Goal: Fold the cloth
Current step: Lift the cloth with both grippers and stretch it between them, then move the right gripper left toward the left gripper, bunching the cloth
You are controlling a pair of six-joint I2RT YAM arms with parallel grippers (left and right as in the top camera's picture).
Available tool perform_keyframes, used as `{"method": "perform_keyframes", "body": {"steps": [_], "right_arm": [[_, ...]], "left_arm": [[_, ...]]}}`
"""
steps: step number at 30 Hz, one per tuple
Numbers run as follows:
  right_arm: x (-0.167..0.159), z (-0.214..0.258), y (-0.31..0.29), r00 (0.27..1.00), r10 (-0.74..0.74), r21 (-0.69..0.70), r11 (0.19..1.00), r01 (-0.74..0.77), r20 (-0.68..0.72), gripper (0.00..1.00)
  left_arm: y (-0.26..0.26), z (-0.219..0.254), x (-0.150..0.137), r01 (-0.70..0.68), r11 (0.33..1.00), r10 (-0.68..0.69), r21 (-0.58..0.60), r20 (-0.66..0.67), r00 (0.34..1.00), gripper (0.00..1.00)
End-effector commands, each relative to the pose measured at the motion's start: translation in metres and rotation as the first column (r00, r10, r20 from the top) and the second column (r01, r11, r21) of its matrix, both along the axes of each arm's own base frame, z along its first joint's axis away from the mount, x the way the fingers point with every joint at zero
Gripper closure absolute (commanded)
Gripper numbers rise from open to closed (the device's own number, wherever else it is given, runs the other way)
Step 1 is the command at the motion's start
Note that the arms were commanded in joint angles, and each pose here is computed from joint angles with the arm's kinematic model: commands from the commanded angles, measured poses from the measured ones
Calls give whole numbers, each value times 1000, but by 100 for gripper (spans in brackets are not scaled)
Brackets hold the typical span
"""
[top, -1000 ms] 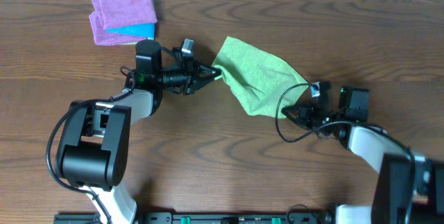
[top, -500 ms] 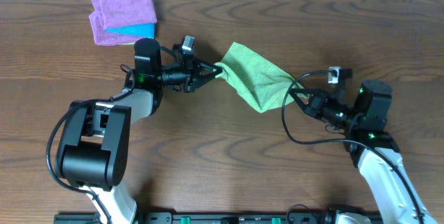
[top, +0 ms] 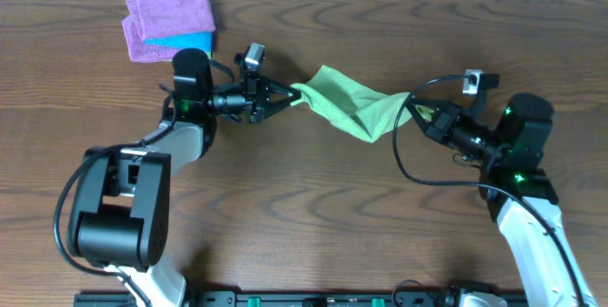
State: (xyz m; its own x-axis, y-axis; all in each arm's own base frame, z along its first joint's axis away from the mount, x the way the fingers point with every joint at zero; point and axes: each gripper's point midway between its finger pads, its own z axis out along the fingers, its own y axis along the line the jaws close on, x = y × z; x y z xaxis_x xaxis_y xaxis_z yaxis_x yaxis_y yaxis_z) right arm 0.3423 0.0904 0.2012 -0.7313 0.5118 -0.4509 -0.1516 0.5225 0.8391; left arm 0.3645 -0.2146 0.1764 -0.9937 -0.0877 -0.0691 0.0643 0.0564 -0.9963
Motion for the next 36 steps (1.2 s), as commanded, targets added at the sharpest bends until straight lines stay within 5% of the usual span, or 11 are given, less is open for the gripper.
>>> {"method": "perform_keyframes", "body": {"steps": [1, 11, 25, 27, 30, 36], "right_arm": [[8, 28, -3, 998, -12, -5, 1000, 12, 65, 97], [23, 33, -16, 992, -89, -54, 994, 94, 86, 92], [85, -7, -21, 988, -148, -69, 986, 151, 50, 88], [81, -10, -17, 992, -125, -61, 990, 126, 28, 82], [67, -12, -1, 999, -27, -5, 1000, 27, -17, 52], [27, -45, 25, 970, 117, 25, 993, -115, -212, 46]], "left_arm": [[4, 30, -1, 8, 1000, -7, -14, 83, 997, 94], [12, 71, -5, -40, 999, 45, -27, 182, 982, 94], [21, 23, 23, -236, 965, 219, 116, 140, 966, 94], [21, 22, 22, -235, 965, 219, 119, 137, 966, 94], [23, 21, 25, -249, 961, 231, 123, 141, 963, 94], [27, 16, 32, -297, 943, 271, 151, 170, 947, 94]]}}
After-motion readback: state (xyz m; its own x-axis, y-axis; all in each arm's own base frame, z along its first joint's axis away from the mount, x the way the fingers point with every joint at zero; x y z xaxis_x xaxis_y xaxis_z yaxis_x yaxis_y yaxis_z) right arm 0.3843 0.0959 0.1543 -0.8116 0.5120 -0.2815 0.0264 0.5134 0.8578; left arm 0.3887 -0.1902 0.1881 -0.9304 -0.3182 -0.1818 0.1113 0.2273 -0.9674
